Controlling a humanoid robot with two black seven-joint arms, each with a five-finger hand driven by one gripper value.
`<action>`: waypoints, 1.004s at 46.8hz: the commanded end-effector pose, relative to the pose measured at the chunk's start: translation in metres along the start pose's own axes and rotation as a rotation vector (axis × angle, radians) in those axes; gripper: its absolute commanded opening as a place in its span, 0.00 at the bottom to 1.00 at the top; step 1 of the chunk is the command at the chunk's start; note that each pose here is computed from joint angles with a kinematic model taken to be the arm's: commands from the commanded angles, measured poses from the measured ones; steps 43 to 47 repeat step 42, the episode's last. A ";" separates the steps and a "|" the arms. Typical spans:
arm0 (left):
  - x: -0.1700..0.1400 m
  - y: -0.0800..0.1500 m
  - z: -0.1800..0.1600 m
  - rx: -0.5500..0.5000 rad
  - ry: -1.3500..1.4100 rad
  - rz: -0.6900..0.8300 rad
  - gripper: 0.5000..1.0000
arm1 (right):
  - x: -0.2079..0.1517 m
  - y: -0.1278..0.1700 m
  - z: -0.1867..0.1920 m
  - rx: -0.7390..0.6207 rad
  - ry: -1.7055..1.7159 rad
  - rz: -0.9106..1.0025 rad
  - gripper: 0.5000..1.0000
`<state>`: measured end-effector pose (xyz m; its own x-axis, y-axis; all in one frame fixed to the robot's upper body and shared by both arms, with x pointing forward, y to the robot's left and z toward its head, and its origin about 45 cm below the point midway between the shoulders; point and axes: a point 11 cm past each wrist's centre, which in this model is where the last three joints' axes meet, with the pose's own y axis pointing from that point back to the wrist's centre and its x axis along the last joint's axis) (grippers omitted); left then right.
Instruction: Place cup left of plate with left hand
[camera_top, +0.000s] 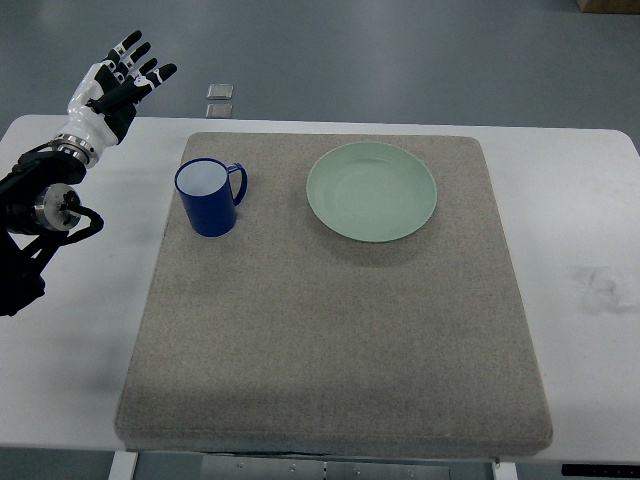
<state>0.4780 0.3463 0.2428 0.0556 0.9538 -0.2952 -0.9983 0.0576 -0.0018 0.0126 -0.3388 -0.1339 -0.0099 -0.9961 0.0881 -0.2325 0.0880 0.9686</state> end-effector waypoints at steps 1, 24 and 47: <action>0.001 0.000 -0.003 0.003 0.022 0.008 0.97 | 0.000 0.000 0.000 0.000 0.000 0.001 0.86; -0.005 -0.004 -0.002 -0.007 0.028 -0.004 0.99 | 0.000 0.000 0.000 0.000 0.000 -0.001 0.86; -0.018 -0.005 -0.018 0.013 0.057 -0.015 0.99 | -0.002 0.000 0.001 -0.002 0.002 -0.009 0.86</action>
